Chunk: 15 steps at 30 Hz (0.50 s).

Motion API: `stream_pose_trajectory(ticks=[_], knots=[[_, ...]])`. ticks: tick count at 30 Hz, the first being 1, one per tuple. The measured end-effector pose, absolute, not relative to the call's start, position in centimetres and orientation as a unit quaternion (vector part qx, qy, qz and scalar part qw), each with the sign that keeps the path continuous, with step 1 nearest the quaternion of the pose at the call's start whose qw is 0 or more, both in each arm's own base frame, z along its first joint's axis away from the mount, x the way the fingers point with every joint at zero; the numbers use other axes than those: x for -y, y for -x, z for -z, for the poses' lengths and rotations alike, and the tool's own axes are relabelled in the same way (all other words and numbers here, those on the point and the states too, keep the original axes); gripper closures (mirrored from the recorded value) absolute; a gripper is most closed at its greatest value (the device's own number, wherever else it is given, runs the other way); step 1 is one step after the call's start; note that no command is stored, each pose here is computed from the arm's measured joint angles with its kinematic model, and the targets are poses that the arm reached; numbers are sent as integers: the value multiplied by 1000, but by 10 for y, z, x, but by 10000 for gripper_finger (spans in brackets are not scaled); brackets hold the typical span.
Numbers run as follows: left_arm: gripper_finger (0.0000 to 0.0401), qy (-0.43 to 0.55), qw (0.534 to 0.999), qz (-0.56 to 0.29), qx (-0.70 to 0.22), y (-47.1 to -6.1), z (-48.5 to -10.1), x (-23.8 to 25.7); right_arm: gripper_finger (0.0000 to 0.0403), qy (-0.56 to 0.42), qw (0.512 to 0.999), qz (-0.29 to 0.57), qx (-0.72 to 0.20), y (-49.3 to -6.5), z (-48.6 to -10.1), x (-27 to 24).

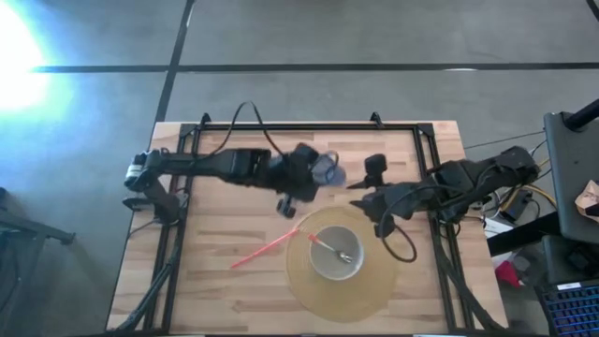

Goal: Pick & Place Utensil
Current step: Put the blue cup on the yellow mat

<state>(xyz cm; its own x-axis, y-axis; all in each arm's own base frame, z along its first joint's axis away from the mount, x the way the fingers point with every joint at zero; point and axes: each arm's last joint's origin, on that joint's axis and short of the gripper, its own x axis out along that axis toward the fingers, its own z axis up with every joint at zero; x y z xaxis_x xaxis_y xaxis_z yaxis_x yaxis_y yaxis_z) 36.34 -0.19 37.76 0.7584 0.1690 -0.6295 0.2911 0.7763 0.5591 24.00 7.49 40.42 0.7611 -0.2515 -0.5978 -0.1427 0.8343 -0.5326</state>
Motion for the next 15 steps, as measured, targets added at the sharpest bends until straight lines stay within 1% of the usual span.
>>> stream_pose_trajectory(ticks=[4,9,12,15], knots=[[396,-283,902,17,-327,-367,-380,-25,229,253,901,71,-344,-230,-409,-65],[398,-203,930,-21,-306,-373,-379,-51,229,204,908,145,-337,-227,-413,-50],[398,-175,933,-27,-313,-375,-374,-57,229,176,903,183,-346,-225,-412,-40],[395,-169,931,-25,-322,-378,-368,-58,229,148,896,211,-362,-224,-409,-30]])
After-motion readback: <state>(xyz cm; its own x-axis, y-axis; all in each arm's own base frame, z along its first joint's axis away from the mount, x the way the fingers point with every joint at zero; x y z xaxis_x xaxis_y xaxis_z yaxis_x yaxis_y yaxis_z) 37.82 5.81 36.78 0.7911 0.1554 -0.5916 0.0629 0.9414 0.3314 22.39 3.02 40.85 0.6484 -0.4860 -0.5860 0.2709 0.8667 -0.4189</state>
